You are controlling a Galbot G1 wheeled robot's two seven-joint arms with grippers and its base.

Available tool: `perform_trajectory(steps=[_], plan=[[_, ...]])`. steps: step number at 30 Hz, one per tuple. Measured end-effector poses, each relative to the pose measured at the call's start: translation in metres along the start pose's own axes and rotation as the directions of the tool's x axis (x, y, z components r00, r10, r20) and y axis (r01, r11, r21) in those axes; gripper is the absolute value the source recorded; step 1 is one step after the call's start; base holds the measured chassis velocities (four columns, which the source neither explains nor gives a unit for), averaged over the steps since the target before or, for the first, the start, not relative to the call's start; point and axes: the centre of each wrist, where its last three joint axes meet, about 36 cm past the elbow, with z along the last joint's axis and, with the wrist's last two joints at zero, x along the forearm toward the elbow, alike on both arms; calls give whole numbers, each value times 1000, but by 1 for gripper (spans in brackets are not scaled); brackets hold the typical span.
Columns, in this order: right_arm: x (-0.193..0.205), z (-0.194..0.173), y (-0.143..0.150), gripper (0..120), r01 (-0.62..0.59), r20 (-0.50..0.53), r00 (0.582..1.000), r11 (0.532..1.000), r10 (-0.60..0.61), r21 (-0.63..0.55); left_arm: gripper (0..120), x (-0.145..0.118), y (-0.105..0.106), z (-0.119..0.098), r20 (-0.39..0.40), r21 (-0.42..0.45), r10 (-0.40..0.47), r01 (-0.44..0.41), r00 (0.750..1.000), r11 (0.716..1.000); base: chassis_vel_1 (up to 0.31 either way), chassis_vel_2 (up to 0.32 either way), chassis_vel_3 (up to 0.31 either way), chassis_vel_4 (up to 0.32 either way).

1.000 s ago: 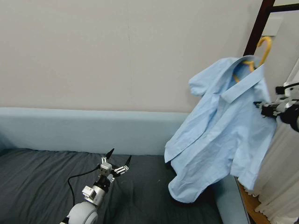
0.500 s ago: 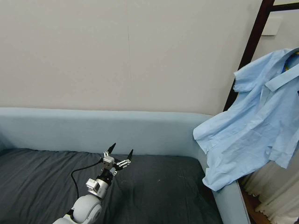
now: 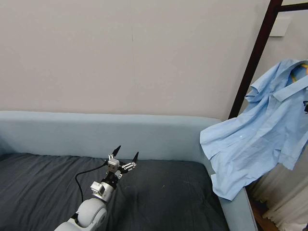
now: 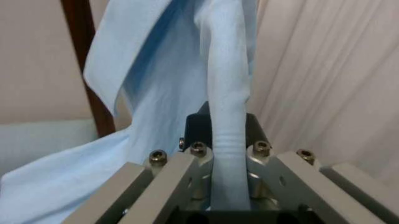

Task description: Pick up the clothes from the sofa and hang them on the clothes hanger.

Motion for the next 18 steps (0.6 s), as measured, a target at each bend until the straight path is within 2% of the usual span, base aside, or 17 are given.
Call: perform_trajectory(steps=[2, 8, 11, 12, 14, 18], plan=[[-15, -9, 9, 1, -9, 18, 1000, 1000, 10, -23, 100, 1, 3, -1, -1, -4, -6, 6, 1000, 1000, 0, 0, 0, 0], [-25, -24, 30, 1, 3, 43, 999, 1000, -1, -28, 100, 3, 8, -1, -3, -8, -19, 19, 1000, 1000, 0, 0, 0, 0], [-26, -68, 48, 1, -1, 107, 994, 1000, 3, -15, 100, 6, 11, -1, -5, -8, -27, 27, 1000, 1000, 0, 0, 0, 0], [-26, -68, 48, 1, -1, 107, 994, 1000, 3, -15, 100, 6, 11, -1, -5, -8, -27, 27, 1000, 1000, 0, 0, 0, 0], [-27, -105, 65, 1, -23, 150, 989, 999, 19, 26, 100, 6, 11, -2, -3, -6, -31, 31, 1000, 999, 0, 0, 0, 0], [-27, -133, 82, 1, -33, 175, 984, 997, 21, 65, 100, 4, 10, -2, 2, -3, -33, 33, 999, 999, 0, 0, 0, 0]])
